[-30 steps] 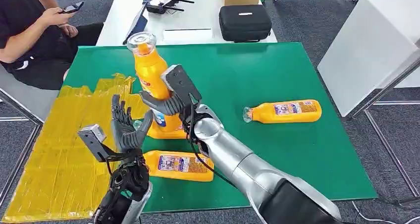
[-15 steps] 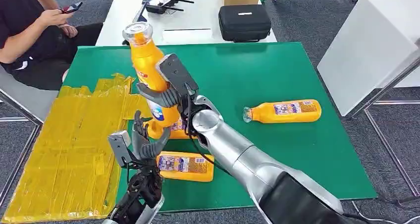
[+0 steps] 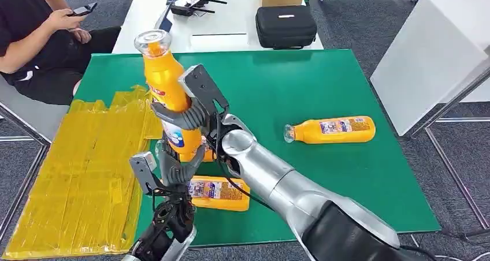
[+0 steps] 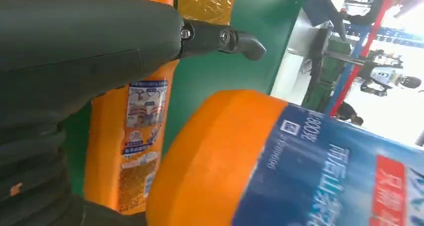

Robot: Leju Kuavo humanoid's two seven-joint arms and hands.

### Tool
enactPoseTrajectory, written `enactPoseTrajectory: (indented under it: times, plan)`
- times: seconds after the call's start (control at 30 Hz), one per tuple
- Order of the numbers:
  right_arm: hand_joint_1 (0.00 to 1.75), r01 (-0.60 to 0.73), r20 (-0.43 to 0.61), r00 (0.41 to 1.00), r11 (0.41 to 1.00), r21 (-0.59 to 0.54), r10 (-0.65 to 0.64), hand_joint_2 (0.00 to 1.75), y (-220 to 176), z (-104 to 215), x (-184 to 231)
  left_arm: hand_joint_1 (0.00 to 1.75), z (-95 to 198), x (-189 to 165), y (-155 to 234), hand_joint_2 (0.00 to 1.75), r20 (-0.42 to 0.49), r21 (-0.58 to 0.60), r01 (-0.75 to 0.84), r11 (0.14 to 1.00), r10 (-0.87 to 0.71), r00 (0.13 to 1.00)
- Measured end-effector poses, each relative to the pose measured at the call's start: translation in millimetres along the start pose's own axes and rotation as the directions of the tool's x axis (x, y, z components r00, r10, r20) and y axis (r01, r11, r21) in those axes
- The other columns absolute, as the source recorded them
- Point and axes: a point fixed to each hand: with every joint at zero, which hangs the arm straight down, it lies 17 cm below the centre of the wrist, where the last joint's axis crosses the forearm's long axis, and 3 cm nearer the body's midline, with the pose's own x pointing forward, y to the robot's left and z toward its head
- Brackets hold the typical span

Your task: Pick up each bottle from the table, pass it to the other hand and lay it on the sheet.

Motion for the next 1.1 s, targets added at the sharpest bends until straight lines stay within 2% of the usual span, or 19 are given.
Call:
enactPoseTrajectory:
  times: [0.5,0.7,0.9,0.93,0.97,1.1]
  plan:
    - [1.75,0.002,0.007,1.0,1.0,-0.008,-0.002,1.75,-5.2,1.3,-2.8,0.0,3.8,25.6,-10.4,1.75,0.037,-0.022,-0.079,0.997,0.079,0.996]
    - [1.75,0.003,-0.005,1.0,1.0,-0.019,-0.003,1.75,-11.2,3.1,-9.4,0.0,6.3,44.6,-26.1,1.75,0.075,-0.065,-0.102,0.993,0.107,0.991]
    - [1.75,0.057,-0.036,0.998,0.998,-0.01,-0.058,1.75,-11.0,6.6,-18.9,0.0,12.2,47.2,-30.6,1.75,0.077,-0.075,-0.105,0.992,0.111,0.991]
    - [1.75,0.066,-0.04,0.997,0.998,-0.01,-0.067,1.75,-11.2,7.0,-19.8,0.45,12.9,47.2,-30.3,1.75,0.077,-0.074,-0.106,0.992,0.112,0.991]
    - [1.75,0.071,-0.042,0.997,0.997,-0.011,-0.071,1.75,-11.7,7.3,-20.7,1.75,13.7,47.0,-29.9,1.75,0.077,-0.073,-0.106,0.992,0.112,0.991]
    - [1.75,0.091,-0.049,0.995,0.996,-0.014,-0.092,1.75,-12.5,8.3,-23.2,1.75,15.9,46.6,-28.0,1.75,0.08,-0.069,-0.107,0.992,0.113,0.99]
